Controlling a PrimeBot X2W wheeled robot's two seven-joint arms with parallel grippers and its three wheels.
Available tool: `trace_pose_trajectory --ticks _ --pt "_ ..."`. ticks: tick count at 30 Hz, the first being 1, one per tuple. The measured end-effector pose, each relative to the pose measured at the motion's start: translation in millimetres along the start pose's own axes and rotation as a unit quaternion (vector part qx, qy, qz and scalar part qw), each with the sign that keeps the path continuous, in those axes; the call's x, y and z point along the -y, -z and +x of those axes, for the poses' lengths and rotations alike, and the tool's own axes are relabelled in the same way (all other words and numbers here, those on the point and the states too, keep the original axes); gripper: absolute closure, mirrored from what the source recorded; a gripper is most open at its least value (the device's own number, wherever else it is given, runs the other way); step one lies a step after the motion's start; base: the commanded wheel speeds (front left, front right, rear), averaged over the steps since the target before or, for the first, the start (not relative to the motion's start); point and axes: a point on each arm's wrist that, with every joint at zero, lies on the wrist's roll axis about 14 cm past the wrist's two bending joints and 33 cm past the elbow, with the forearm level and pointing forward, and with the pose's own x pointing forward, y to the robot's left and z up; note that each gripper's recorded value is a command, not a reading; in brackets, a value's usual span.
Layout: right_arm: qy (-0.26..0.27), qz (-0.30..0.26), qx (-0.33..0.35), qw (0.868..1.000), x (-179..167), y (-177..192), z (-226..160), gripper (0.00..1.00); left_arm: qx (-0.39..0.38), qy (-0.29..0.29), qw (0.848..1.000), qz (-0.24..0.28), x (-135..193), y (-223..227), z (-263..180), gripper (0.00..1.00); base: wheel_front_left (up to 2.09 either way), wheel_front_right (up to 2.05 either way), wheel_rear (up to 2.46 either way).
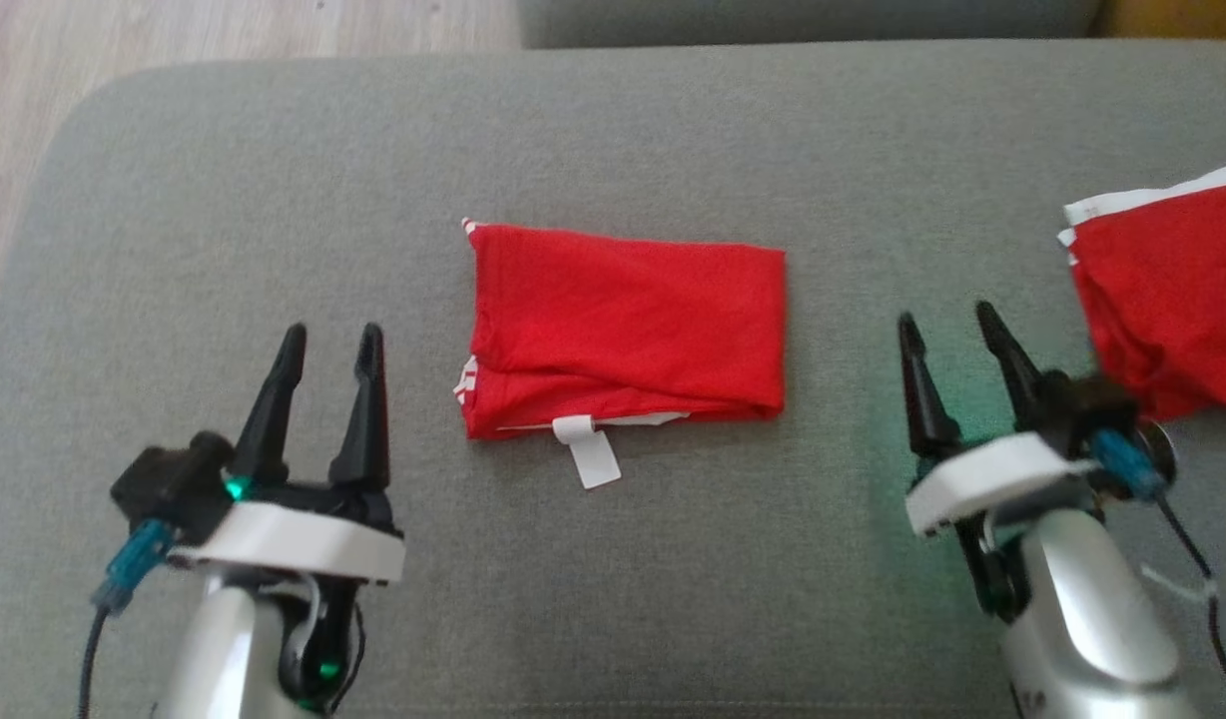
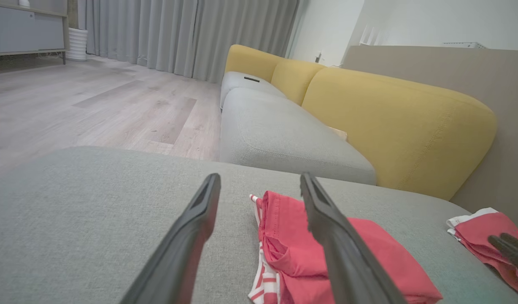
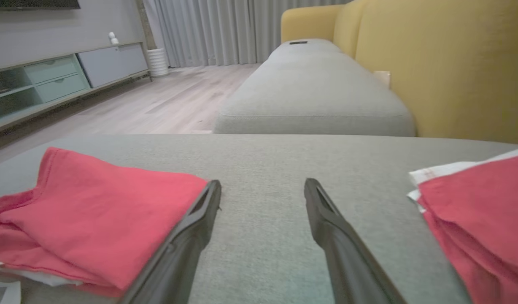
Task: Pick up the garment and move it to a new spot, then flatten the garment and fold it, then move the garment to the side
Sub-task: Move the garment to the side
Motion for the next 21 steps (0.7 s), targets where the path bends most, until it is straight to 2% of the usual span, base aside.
trace_pose_trajectory --ticks 6,12,16,21 --pt "-0.05 0.036 -0.062 0.996 -34 20 29 0.0 0.003 0.003 1.0 0.002 0 -2 8 0.0 0.0 0.0 0.0" --pt "-0.088 0.093 -0.155 0.979 -68 58 40 0.0 -0.007 -0.016 1.0 -0.001 -12 4 1 0.0 0.0 0.0 0.0" --pt "-0.108 0.103 -0.201 0.968 -85 75 42 0.0 -0.011 -0.026 1.0 -0.001 -17 5 -3 0.0 0.0 0.0 0.0" --pt "-0.12 0.1 -0.22 0.963 -93 80 45 0.0 -0.006 -0.031 1.0 0.001 -20 1 -5 0.0 0.0 0.0 0.0"
